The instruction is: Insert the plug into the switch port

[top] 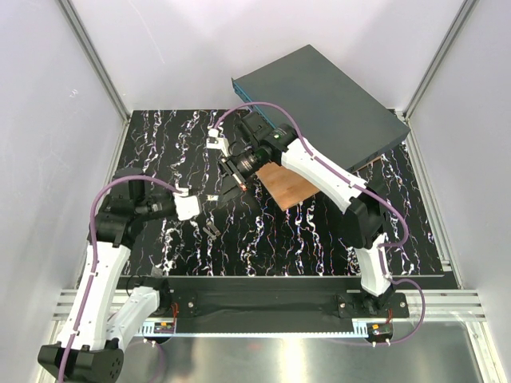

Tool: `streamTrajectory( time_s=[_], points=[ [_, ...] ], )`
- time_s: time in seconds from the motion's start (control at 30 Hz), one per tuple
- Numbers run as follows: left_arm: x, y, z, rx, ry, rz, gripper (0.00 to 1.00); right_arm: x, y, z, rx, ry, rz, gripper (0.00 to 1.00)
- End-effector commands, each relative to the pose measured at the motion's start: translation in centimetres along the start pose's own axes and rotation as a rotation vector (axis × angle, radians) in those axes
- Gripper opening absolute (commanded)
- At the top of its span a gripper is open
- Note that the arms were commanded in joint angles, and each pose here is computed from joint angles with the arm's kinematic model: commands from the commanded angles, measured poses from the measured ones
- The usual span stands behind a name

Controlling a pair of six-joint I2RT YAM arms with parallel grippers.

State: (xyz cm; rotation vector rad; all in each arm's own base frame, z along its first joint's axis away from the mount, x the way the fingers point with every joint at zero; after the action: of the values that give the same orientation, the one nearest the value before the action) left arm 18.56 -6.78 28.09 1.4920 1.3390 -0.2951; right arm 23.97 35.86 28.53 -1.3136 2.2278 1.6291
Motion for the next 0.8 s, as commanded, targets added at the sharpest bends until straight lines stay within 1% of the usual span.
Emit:
streamTrajectory(
  time_s=[0.0,0.07,0.17,0.33,0.47,0.6,0.77],
  points=[
    [-0.8,1.2,0.1,-0.065,-0.046,0.036,0.45,-0.3,0.5,0.3,-0.055,-0.005,0.001,0.00],
    [-0.9,0.8,0.3,-0.032,-0.056,0.044,0.46,-0.2,0.4,0.3,-0.056,-0.004,0.007,0.00],
    [-1.5,0.4,0.5,0.027,-0.097,0.097,0.47,-0.2,0.4,0.4,-0.062,-0.002,0.015,0.00],
    [-2.3,0.9,0.7,0.041,-0.118,0.121,0.49,-0.2,0.2,0.5,-0.061,-0.002,0.014,0.00],
    [-2.6,1.2,1.2,0.064,-0.122,0.111,0.49,-0.3,0.2,0.5,-0.064,-0.003,0.016,0.00],
    [-2.8,1.1,1.9,0.087,-0.119,0.119,0.48,-0.2,0.2,0.6,-0.071,-0.001,0.023,0.00],
    [-2.9,1.1,2.4,0.088,-0.108,0.141,0.42,-0.3,0.1,0.7,-0.075,-0.002,0.036,0.00]
  ],
)
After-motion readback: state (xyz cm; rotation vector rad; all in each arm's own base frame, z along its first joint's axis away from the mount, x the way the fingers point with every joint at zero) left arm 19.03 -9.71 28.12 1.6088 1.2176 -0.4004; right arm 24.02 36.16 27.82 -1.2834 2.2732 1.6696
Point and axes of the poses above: each gripper's point midway between its finger pads, its own z axis out along the fingers, its own y axis along the line the jaws close on, x = y × z, the point moved 8 cm from there along -z, back along the fingers, and after that the axes turned 1 degree about -z, right-handed, at the moved point
